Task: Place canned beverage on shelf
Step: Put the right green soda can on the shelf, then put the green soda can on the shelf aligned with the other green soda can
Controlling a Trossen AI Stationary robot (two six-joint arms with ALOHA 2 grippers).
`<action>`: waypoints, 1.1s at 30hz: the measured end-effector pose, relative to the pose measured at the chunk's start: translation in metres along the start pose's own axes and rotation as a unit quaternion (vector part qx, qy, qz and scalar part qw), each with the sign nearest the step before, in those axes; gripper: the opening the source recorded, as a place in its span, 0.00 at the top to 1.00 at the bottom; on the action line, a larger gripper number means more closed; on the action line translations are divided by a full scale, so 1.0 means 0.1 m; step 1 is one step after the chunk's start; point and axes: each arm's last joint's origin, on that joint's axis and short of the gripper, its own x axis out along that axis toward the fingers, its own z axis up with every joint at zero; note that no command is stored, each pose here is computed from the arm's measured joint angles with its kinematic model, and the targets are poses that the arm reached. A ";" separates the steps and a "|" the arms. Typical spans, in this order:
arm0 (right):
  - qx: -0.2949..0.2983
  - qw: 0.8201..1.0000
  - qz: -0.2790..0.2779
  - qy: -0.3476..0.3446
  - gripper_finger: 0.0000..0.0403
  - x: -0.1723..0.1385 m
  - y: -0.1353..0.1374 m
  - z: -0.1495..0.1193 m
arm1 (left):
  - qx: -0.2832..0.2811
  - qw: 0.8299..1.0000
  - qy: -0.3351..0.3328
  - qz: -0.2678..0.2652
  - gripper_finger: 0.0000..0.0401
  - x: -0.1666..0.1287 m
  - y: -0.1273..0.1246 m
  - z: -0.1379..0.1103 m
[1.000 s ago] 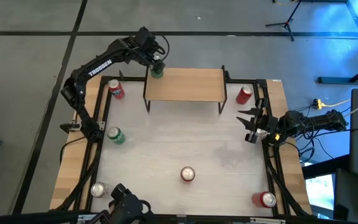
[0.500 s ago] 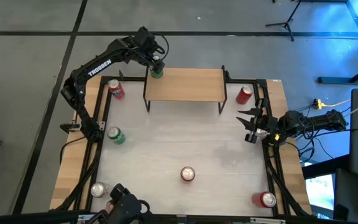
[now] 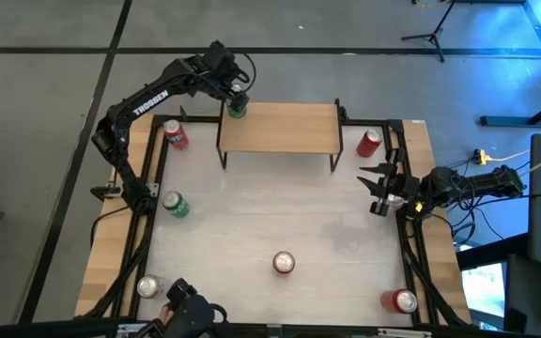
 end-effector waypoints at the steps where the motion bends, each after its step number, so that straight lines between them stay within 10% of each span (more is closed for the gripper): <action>1: 0.000 1.000 0.000 0.000 0.74 0.00 0.00 0.00 | 0.000 1.000 -0.001 0.000 0.11 -0.01 0.00 0.00; 33: 0.002 1.000 0.001 -0.001 0.74 0.00 0.00 0.00 | 0.052 0.996 -0.011 -0.078 0.11 -1.50 -0.35 -0.62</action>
